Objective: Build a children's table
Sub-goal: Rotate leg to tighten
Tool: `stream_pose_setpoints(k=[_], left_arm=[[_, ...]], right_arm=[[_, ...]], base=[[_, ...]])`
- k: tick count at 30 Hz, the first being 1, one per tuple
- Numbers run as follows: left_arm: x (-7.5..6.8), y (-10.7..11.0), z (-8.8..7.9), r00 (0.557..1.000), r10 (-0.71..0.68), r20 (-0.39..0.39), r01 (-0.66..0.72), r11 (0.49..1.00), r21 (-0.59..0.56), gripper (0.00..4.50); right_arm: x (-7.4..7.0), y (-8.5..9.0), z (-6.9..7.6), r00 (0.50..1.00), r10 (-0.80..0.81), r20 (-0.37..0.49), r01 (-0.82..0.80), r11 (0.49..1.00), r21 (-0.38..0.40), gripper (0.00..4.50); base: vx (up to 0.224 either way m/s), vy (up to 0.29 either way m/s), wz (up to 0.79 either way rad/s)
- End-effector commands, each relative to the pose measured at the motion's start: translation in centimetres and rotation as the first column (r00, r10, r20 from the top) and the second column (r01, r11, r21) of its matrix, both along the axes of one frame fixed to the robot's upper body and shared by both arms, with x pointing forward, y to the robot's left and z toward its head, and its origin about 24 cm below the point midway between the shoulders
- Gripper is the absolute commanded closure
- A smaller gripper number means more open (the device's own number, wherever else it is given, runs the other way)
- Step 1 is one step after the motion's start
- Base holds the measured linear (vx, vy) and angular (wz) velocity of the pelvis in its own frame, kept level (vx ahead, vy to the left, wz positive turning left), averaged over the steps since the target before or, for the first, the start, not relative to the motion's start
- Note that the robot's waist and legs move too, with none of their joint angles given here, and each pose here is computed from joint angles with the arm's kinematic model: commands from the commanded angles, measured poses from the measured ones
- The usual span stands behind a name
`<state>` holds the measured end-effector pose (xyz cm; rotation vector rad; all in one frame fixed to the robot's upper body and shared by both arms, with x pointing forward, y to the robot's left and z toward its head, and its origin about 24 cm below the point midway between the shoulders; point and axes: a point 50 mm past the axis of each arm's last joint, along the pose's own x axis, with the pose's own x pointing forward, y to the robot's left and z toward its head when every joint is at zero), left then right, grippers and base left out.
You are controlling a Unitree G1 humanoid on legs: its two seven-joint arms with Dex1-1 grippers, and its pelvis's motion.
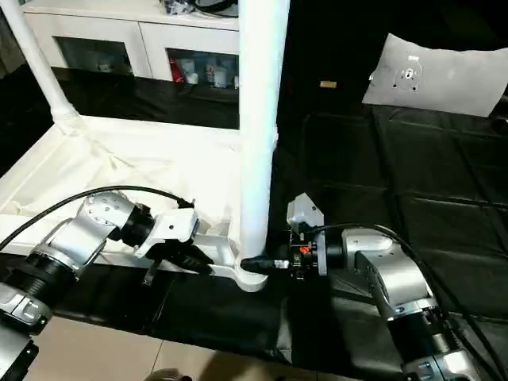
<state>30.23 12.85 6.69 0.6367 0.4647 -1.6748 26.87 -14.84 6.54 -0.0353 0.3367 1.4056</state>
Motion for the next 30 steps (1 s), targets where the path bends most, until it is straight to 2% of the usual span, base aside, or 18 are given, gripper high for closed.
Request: stream_pose_setpoints(k=[1,2,3,6,8,12,13,15,16,17,18,19,22,23,25,26,28,30], left_arm=[[-0.2,-0.7,-0.2,1.0,-0.015,-0.008,0.015,1.0,-0.006,4.5],[-0.2,-0.7,-0.2,1.0,-0.015,-0.008,0.015,1.0,-0.006,4.5],[-0.1,-0.9,-0.2,1.0,0.011,-0.01,-0.011,1.0,-0.024,4.5],[0.3,-1.4,0.0,0.997,0.083,-0.008,-0.083,0.995,-0.05,4.5],[1.1,-2.4,0.2,0.977,0.213,-0.006,-0.213,0.973,-0.089,4.5],[1.7,-4.6,0.7,0.94,0.341,-0.027,-0.341,0.926,-0.163,4.5],[1.7,-4.7,0.7,0.939,0.342,-0.027,-0.342,0.925,-0.163,4.5],[2.1,-5.7,0.8,0.913,0.407,-0.028,-0.404,0.896,-0.185,4.5],[2.6,-6.4,0.7,0.867,0.497,-0.014,-0.491,0.85,-0.192,4.5],[2.6,-6.5,0.7,0.862,0.507,-0.012,-0.5,0.844,-0.193,4.5],[3.1,-6.8,0.6,0.812,0.584,-0.001,-0.572,0.796,-0.2,4.5],[3.1,-6.8,0.6,0.812,0.584,-0.001,-0.572,0.796,-0.2,4.5],[3.8,-7.3,0.7,0.716,0.698,0.023,-0.677,0.702,-0.218,4.5],[4.0,-7.4,0.8,0.673,0.738,0.045,-0.711,0.663,-0.236,4.5],[4.0,-7.5,0.7,0.667,0.743,0.054,-0.715,0.658,-0.236,4.5],[3.7,-7.6,0.7,0.677,0.735,0.051,-0.706,0.667,-0.237,4.5],[3.4,-7.6,0.6,0.696,0.716,0.055,-0.688,0.686,-0.236,4.5],[3.4,-7.5,0.6,0.701,0.711,0.055,-0.683,0.691,-0.237,4.5]], right_arm=[[-0.7,1.2,-0.5,0.998,0.031,-0.047,-0.029,0.999,0.031,2.48],[-0.7,1.2,-0.5,0.998,0.031,-0.047,-0.029,0.999,0.031,2.48],[-0.8,1.7,-0.5,0.998,0.01,-0.054,-0.007,0.999,0.053,2.49],[-0.4,3.1,-0.8,0.994,-0.093,-0.053,0.096,0.994,0.049,2.49],[0.6,5.4,-1.3,0.96,-0.276,-0.058,0.278,0.96,0.042,2.49],[1.2,7.5,-1.6,0.91,-0.404,-0.09,0.409,0.911,0.044,2.49],[1.2,7.5,-1.6,0.91,-0.405,-0.09,0.41,0.911,0.044,2.49],[1.6,8.5,-1.9,0.875,-0.474,-0.096,0.478,0.878,0.029,2.5],[2.2,9.3,-2.2,0.82,-0.563,-0.097,0.566,0.824,0.005,2.5],[2.3,9.4,-2.2,0.814,-0.573,-0.097,0.576,0.818,0.002,2.5],[2.9,9.9,-2.3,0.765,-0.637,-0.097,0.638,0.77,-0.018,2.5],[2.9,9.9,-2.3,0.765,-0.637,-0.097,0.638,0.77,-0.018,2.5],[4.0,10.4,-2.2,0.671,-0.739,-0.063,0.737,0.674,-0.051,2.5],[4.3,10.5,-2.1,0.637,-0.768,-0.076,0.768,0.64,-0.035,2.5],[4.4,10.5,-2.0,0.621,-0.78,-0.08,0.781,0.624,-0.024,1.95],[4.5,10.1,-1.9,0.588,-0.803,-0.097,0.806,0.591,-0.001,1.82],[4.6,9.5,-1.8,0.573,-0.813,-0.1,0.818,0.575,0.014,1.76],[4.6,9.3,-1.7,0.573,-0.814,-0.098,0.819,0.573,0.027,1.37]], base=[[0.0,0.0,0.0],[0.0,0.0,0.0],[0.0,0.0,0.0],[0.0,0.0,0.0],[0.0,0.0,0.0],[0.0,0.0,0.0],[0.0,0.0,0.0],[0.0,0.0,0.0],[0.0,0.0,0.0],[0.0,0.0,0.0],[0.0,0.0,0.0],[0.0,0.0,0.0],[0.0,0.0,0.0],[0.0,0.0,0.0],[0.0,0.0,0.0],[0.0,0.0,0.0],[0.0,0.0,0.0],[0.0,0.0,0.0]])
